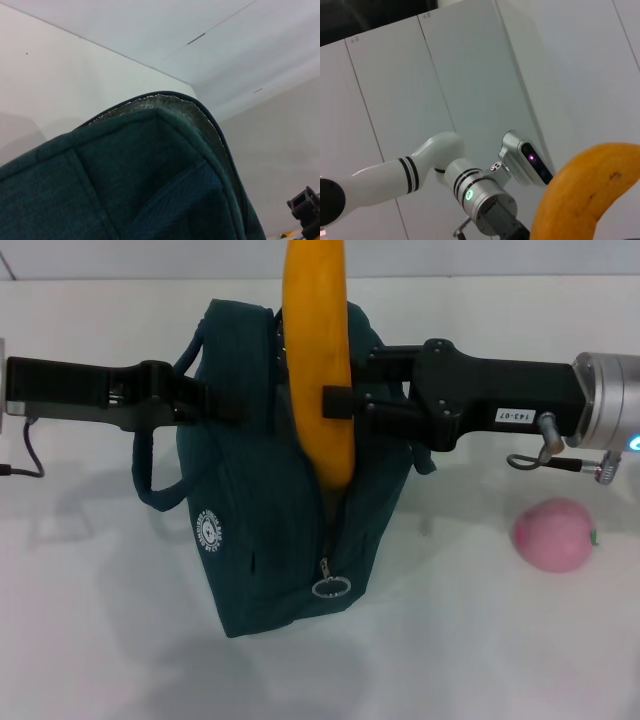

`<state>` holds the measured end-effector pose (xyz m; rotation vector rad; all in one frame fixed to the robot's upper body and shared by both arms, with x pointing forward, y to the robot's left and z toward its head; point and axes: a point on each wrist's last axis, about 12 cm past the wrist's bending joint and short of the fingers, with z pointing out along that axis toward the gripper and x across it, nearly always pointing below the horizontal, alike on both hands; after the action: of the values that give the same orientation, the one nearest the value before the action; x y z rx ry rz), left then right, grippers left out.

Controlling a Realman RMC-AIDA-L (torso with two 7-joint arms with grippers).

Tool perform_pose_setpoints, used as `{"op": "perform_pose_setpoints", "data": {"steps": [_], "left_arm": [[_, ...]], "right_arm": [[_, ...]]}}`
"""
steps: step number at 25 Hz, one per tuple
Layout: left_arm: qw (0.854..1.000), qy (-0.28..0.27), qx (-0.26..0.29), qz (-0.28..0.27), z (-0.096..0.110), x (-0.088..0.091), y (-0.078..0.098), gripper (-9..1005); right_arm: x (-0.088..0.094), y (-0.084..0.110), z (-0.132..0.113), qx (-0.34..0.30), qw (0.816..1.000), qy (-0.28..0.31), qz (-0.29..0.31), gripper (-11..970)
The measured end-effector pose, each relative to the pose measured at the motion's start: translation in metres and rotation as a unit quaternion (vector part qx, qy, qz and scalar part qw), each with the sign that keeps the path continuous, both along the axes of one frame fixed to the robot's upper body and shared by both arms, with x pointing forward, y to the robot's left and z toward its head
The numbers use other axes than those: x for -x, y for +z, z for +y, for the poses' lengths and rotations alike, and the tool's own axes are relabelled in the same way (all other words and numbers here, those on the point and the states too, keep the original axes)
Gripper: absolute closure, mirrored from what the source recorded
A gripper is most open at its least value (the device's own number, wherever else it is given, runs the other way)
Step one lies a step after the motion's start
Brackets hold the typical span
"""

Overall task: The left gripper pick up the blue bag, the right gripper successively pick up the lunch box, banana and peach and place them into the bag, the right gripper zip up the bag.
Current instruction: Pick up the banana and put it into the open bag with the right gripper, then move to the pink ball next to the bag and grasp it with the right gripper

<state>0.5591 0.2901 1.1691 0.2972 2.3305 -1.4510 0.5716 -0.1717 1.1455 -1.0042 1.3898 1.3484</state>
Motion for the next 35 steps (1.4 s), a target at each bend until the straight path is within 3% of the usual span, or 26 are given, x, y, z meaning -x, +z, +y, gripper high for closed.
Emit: {"op": "perform_pose_setpoints", "data": {"steps": [11,16,21,29,35], "left_arm": [[1.0,-0.003,0.002,-0.001,-0.002,0.0,0.0,962],[1.0,-0.003,0.002,0.0,-0.002,0.0,0.0,962],[1.0,-0.003,0.002,0.0,-0.002,0.001,-0.001,962],[1.0,-0.002,0.003,0.003,-0.001,0.002,-0.001,963],[1.0,-0.001,0.002,0.002,0.0,0.002,-0.002,963]], "right_arm": [[0.0,-0.004,0.005,0.008,1.0,-0.002,0.003,557],[0.0,-0.006,0.004,0.009,1.0,-0.008,0.007,416],[-0.001,-0.005,0.003,0.002,1.0,-0.014,0.008,194],[-0.008,0.0,-0.012,-0.012,0.999,-0.05,0.003,188],[-0.018,0.016,-0.042,0.026,0.997,-0.066,-0.019,195]]}}
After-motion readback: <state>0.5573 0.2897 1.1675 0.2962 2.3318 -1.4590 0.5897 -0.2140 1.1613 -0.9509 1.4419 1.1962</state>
